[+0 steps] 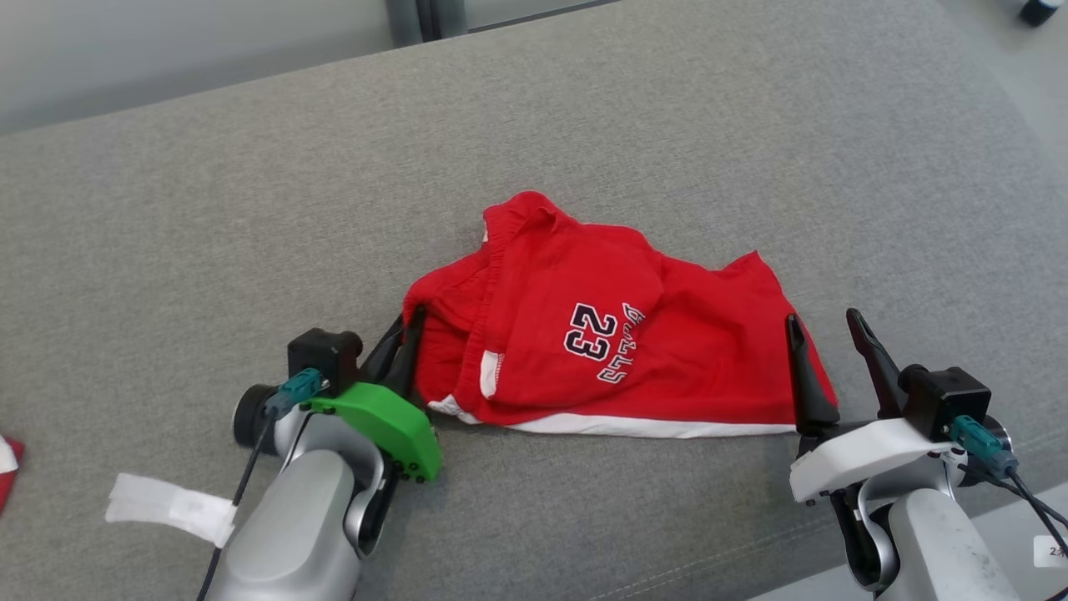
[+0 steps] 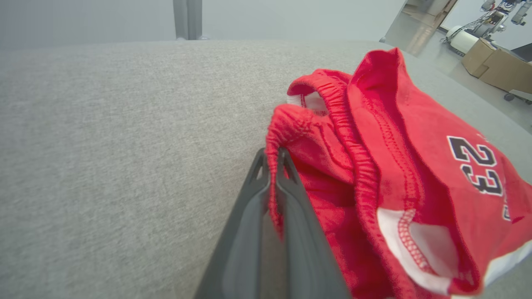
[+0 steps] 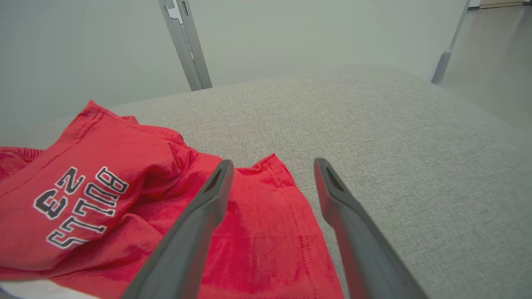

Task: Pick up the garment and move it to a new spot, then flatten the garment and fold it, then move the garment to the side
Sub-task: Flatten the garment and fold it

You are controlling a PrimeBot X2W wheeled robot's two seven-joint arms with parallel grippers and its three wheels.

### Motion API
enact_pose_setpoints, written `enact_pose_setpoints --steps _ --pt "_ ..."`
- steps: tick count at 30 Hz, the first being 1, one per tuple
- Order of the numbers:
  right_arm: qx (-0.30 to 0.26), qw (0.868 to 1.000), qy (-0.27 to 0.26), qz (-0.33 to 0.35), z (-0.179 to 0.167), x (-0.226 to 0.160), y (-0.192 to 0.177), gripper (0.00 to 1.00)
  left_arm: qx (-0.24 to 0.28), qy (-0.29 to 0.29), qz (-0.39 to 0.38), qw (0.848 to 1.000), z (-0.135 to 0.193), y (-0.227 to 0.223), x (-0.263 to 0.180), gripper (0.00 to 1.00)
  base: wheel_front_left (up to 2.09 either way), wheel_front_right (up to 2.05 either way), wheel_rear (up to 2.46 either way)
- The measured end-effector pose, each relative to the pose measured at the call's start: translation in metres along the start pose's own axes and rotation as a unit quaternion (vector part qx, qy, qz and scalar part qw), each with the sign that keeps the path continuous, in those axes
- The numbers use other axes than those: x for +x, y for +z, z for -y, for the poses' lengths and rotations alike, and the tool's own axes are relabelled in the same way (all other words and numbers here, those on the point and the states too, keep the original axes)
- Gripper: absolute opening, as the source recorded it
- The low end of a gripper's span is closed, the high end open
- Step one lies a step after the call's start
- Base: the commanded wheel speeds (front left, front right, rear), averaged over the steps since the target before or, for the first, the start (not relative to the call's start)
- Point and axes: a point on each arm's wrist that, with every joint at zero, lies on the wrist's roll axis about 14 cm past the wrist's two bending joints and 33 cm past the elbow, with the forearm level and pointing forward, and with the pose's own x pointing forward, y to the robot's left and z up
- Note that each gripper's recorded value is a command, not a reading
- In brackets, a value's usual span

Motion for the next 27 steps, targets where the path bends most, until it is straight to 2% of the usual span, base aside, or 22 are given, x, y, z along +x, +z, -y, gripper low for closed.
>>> enact_pose_setpoints --steps 7,13,14,15,21,27 --pt "0.008 0.999 0.036 0.000 -0.025 0.010 -0.002 1.00 -0.006 0.143 -0.003 0.990 -0.080 -0.007 -0.047 0.00 0.00 0.00 0.00" --pt "0.012 0.998 0.060 0.000 -0.043 0.014 -0.002 1.00 -0.017 0.211 -0.016 0.977 -0.111 -0.022 -0.087 0.00 0.00 0.00 0.00" --pt "0.013 0.998 0.064 0.001 -0.046 0.015 -0.002 1.00 -0.020 0.216 -0.015 0.976 -0.112 -0.023 -0.091 0.42 0.00 0.00 0.00" --pt "0.013 0.998 0.069 0.002 -0.049 0.015 -0.001 1.00 -0.024 0.221 -0.013 0.975 -0.112 -0.024 -0.095 1.00 0.00 0.00 0.00" --pt "0.011 0.993 0.119 0.004 -0.082 0.020 0.000 1.00 -0.027 0.235 0.021 0.971 -0.112 -0.010 -0.111 1.00 0.00 0.00 0.00" --pt "0.002 0.976 0.217 0.006 -0.147 0.025 0.002 1.00 -0.024 0.243 0.046 0.969 -0.111 0.000 -0.132 1.00 0.00 0.00 0.00"
